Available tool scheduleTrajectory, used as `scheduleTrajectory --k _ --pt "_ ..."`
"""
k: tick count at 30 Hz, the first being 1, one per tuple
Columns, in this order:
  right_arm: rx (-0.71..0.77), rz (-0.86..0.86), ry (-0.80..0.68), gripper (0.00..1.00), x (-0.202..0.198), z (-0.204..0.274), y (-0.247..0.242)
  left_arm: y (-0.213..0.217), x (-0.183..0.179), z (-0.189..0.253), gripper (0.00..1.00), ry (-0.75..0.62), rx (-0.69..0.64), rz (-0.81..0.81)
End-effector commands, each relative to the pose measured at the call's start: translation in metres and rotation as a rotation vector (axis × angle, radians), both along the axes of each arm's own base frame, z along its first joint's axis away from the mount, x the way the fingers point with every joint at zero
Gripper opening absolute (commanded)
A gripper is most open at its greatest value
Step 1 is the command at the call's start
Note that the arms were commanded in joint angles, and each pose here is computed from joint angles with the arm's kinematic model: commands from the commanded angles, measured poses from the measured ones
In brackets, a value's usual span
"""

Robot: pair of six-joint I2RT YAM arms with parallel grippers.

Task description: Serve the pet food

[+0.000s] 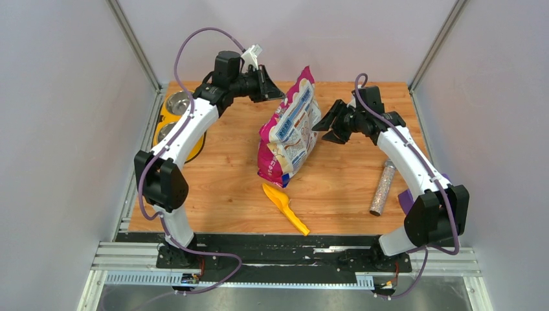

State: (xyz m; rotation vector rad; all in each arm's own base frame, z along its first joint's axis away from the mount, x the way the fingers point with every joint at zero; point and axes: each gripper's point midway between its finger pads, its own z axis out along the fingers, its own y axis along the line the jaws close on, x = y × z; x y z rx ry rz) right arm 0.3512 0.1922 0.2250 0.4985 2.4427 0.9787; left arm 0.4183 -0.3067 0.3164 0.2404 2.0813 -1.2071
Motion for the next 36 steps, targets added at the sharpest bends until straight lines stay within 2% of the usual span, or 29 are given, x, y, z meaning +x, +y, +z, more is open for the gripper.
scheduleTrajectory --k 1,6,19,21,25,29,33,36 --pt "0.03 0.007 -0.056 0.5 0.0 0.017 0.003 0.005 -0.006 0.032 0.14 -0.069 -0.038 0.016" --pt "0.03 0.008 -0.058 0.5 -0.001 0.017 0.003 0.004 -0.007 0.03 0.0 -0.063 -0.042 0.002" --pt "0.065 0.028 -0.077 0.5 -0.001 0.032 0.009 -0.005 -0.026 -0.004 0.08 -0.078 0.107 -0.105" --pt "0.082 0.03 -0.084 0.51 0.0 0.04 0.012 -0.006 -0.031 -0.003 0.08 -0.074 0.106 -0.123" --pt "0.119 0.028 -0.092 0.53 0.006 0.059 0.028 -0.009 -0.037 0.001 0.01 -0.05 0.081 -0.135" --pt "0.117 0.027 -0.147 0.57 0.021 0.082 0.05 -0.01 -0.039 0.01 0.0 -0.035 0.049 -0.121" --pt "0.064 0.01 -0.181 0.63 0.037 0.094 0.068 -0.009 -0.038 0.02 0.0 -0.038 0.03 -0.095" --pt "-0.003 -0.037 -0.184 0.63 0.05 0.094 0.073 -0.01 -0.039 0.027 0.0 -0.042 0.011 -0.093"
